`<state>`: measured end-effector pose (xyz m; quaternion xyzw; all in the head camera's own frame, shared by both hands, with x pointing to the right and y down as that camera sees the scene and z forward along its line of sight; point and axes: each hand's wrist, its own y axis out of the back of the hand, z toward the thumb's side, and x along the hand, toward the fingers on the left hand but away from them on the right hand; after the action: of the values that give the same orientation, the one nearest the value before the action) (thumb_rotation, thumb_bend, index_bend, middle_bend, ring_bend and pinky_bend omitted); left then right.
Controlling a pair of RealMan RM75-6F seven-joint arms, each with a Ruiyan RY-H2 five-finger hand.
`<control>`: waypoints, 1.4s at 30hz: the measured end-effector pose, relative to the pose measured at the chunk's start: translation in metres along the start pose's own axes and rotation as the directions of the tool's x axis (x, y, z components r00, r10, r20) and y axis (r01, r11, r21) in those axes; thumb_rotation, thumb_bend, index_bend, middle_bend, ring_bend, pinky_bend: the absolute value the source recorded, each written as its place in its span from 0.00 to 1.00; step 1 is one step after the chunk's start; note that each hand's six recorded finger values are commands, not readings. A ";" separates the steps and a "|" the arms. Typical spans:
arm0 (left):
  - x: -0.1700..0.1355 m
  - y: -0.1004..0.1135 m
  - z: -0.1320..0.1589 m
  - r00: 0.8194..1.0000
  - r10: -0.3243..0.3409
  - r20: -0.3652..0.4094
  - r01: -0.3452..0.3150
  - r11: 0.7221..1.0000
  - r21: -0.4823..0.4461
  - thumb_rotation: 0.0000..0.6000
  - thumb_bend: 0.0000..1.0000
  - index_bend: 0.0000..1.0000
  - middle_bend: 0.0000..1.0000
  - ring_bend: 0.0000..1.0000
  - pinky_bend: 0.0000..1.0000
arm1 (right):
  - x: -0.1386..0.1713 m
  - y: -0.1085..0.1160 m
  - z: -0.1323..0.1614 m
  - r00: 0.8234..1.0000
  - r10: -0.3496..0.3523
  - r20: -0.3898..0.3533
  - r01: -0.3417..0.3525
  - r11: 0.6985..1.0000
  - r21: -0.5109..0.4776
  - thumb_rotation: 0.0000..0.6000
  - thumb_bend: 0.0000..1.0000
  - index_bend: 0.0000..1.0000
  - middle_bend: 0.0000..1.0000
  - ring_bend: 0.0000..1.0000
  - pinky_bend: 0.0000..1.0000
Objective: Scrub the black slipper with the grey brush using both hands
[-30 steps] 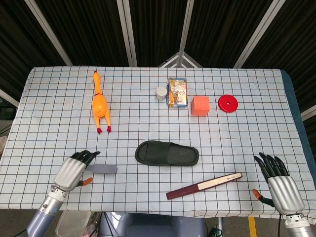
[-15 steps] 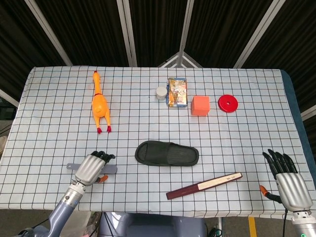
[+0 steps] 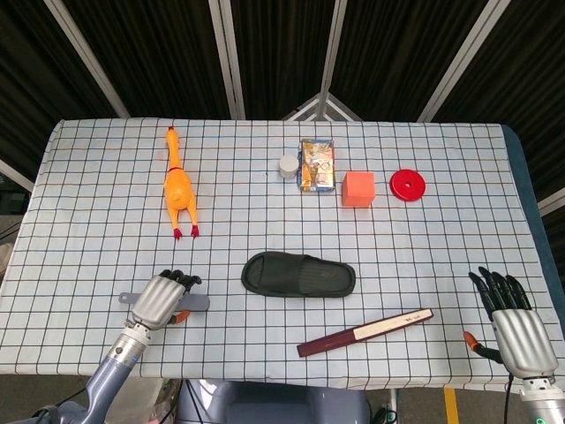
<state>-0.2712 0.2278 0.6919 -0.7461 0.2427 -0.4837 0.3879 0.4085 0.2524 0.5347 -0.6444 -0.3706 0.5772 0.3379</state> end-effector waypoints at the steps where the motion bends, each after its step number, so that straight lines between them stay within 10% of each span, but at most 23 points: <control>1: 0.000 0.000 0.001 1.000 -0.003 0.002 0.003 1.000 0.002 1.00 0.26 0.32 0.45 0.34 0.38 | 0.000 0.000 0.000 1.000 0.001 -0.001 -0.001 1.000 0.000 1.00 0.29 0.00 0.00 0.00 0.01; 42: -0.001 0.001 0.011 1.000 0.005 0.017 -0.005 0.999 0.044 1.00 0.38 0.42 0.54 0.43 0.48 | 0.001 0.000 -0.001 1.000 0.011 0.006 -0.011 1.000 -0.005 1.00 0.29 0.00 0.00 0.00 0.01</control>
<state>-0.2616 0.2319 0.6881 -0.7408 0.2305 -0.4815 0.4077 0.4091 0.2538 0.5345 -0.6454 -0.3695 0.5802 0.3321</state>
